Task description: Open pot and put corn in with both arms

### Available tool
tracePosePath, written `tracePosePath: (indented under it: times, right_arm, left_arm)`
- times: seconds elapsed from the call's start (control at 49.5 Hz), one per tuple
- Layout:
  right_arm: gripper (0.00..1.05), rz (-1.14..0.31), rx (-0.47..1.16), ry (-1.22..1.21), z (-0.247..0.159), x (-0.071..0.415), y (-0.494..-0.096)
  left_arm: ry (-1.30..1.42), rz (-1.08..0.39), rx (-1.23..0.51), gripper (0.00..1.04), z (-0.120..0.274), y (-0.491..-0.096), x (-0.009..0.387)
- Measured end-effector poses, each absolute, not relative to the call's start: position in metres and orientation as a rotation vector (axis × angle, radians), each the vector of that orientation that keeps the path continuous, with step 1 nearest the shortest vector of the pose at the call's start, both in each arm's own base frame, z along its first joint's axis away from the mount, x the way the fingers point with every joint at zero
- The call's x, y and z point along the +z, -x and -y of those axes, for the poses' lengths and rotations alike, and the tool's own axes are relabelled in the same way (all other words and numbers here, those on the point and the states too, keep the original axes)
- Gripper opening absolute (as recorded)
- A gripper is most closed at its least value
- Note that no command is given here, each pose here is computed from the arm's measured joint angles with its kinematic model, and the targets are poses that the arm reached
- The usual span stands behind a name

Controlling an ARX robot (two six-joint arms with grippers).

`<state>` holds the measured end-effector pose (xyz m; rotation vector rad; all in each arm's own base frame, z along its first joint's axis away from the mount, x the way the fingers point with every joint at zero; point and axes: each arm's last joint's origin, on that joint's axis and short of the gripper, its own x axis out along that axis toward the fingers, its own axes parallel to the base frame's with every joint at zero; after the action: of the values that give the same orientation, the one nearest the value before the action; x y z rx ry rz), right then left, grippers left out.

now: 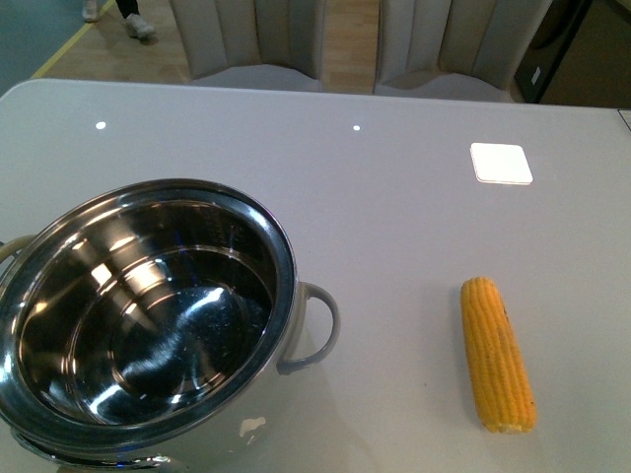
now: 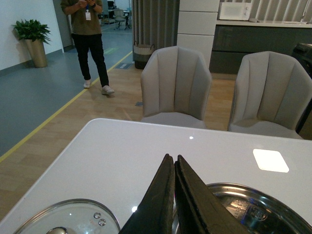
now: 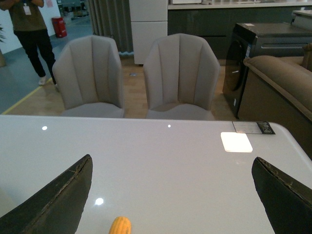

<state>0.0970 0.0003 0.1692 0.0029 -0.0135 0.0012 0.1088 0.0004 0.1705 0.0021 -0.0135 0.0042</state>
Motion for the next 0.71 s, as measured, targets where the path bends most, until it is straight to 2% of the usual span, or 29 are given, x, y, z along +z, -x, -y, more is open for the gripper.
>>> tracePosePath:
  times: [0.081, 0.445, 0.485, 0.586, 0.707]
  right_arm:
    - [0.96, 0.013, 0.001, -0.003, 0.0, 0.169, -0.097]
    - [0.96, 0.013, 0.001, -0.003, 0.0, 0.169, -0.097]
    - [0.96, 0.013, 0.001, -0.003, 0.0, 0.169, -0.097]
    - [0.96, 0.013, 0.001, -0.003, 0.0, 0.169, -0.097]
    - [0.96, 0.013, 0.001, -0.003, 0.0, 0.169, -0.097]
  left_arm:
    - [-0.002, -0.02, 0.002, 0.03, 0.0, -0.102, 0.166]
    - [-0.002, 0.008, 0.003, 0.03, 0.0, -0.097, 0.168]
    - [-0.002, 0.009, 0.003, 0.08, 0.0, -0.097, 0.168]
    - [-0.002, 0.008, 0.003, 0.33, 0.0, -0.097, 0.168]
    - [-0.002, 0.008, 0.003, 0.57, 0.0, -0.097, 0.168]
